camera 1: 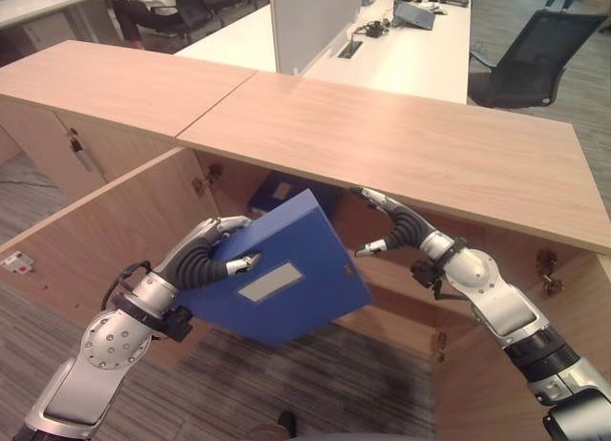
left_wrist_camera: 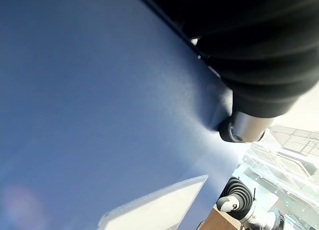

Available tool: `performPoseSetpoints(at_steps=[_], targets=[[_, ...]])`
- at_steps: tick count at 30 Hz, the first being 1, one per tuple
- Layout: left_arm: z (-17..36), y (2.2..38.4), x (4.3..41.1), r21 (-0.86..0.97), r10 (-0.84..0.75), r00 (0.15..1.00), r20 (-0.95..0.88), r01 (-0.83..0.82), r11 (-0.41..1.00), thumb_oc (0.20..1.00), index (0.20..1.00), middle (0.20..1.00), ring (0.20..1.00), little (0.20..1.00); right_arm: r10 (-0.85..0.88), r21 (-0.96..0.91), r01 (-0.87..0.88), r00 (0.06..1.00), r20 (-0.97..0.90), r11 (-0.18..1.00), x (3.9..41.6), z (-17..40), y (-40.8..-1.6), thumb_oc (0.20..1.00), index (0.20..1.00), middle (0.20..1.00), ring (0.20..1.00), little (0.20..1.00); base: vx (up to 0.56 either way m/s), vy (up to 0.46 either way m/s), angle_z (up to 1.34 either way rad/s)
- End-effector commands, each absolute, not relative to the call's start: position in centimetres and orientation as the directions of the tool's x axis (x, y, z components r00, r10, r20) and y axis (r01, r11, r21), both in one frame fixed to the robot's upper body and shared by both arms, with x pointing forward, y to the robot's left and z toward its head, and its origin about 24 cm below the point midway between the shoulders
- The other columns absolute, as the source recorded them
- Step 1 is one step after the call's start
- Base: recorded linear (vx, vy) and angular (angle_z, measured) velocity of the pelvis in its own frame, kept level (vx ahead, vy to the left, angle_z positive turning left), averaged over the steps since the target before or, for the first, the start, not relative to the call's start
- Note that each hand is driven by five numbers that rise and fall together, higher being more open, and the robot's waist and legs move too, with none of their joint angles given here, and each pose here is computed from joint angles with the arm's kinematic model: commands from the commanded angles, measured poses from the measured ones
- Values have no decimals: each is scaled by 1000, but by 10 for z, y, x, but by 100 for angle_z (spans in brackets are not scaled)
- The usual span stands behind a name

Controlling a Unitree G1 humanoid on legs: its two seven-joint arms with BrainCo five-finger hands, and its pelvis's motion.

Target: Put the empty folder in the office cabinet

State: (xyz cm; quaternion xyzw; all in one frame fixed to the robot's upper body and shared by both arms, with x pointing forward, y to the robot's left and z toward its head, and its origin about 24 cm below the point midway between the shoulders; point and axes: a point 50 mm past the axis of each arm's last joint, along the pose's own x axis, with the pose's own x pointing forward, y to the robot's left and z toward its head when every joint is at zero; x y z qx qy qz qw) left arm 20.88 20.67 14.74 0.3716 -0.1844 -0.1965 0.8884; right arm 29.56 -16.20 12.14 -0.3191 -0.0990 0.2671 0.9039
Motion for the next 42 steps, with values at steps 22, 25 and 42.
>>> performPoseSetpoints(at_steps=[22,25,42], targets=[[188,192,215,773,-529,746,405,29,633,200,200,200,200,200,637,-698,-401,764,103,594,302,159,-146,1000,1000,1000,1000,1000,0,0,0],[190,191,215,770,-526,739,420,17,638,200,200,200,200,200,651,-693,-420,754,93,586,302,157,-143,1000,1000,1000,1000,1000,0,0,0],[207,165,223,738,-553,630,545,-47,673,200,200,200,200,200,752,-680,-520,656,69,516,300,159,-113,1000,1000,1000,1000,1000,0,0,0]])
